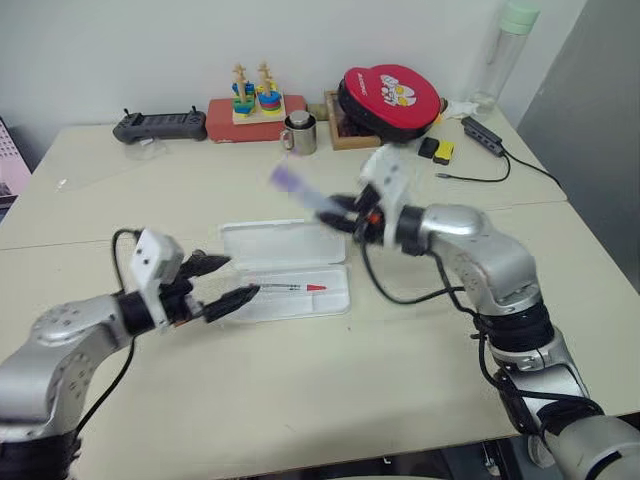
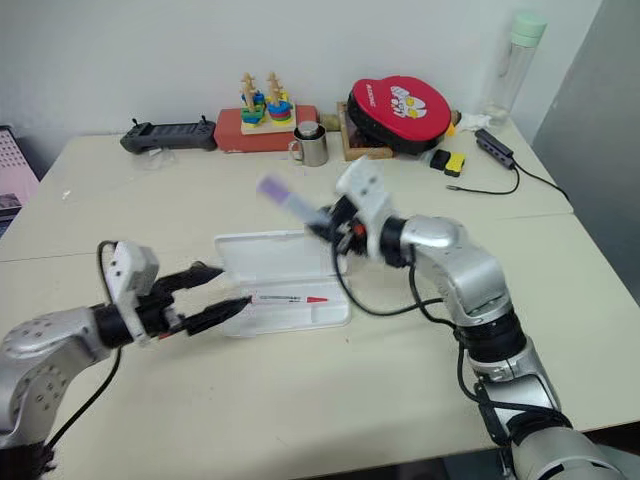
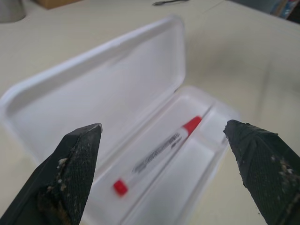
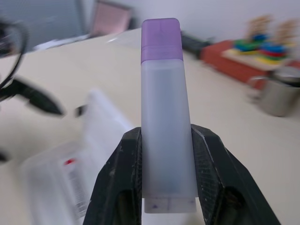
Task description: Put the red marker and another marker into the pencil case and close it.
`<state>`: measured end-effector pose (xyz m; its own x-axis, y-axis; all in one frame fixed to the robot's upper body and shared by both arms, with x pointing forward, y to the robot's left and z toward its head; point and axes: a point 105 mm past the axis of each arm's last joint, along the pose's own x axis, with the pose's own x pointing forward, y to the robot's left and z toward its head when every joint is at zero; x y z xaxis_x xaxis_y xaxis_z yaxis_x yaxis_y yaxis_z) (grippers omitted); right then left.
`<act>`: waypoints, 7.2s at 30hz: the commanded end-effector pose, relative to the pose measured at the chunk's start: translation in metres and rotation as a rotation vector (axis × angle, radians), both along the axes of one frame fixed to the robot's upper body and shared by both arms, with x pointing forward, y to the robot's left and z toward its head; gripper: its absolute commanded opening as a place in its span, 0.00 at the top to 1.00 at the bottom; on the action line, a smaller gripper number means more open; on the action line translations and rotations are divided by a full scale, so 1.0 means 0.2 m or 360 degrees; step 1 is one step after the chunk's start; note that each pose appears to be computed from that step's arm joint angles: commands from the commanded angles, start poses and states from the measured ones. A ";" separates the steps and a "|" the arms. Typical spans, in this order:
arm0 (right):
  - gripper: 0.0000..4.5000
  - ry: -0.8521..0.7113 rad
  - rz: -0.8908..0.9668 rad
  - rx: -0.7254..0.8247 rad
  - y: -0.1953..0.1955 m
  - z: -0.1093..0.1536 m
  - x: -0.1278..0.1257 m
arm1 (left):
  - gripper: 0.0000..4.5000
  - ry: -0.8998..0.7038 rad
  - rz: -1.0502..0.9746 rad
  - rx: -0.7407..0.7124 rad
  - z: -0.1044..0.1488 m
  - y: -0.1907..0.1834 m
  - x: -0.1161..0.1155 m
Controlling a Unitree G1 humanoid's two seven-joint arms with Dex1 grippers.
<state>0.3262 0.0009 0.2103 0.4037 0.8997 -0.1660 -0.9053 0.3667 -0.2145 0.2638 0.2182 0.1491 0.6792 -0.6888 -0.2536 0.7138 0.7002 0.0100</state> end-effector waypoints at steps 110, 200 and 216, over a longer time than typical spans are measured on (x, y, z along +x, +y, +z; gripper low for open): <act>0.00 0.0038 0.0289 -0.0099 -0.29 0.03 -0.24 | 0.90 -0.0090 -0.0785 0.0124 0.14 -0.55 0.16; 1.00 0.0088 0.0540 -0.0802 0.06 -0.45 -0.06 | 0.00 -0.0039 -0.0172 -0.0072 0.20 -0.11 -0.08; 0.96 0.0287 0.0167 -0.0062 -0.27 -0.23 -0.06 | 0.00 -0.0077 0.0313 -0.0109 0.13 0.14 0.09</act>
<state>0.3089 -0.0353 0.1488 0.1902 0.9304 -0.3134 -0.9814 0.1886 -0.0357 0.2758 0.2266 0.1685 0.7522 -0.6292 -0.1959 0.6295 0.7739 -0.0689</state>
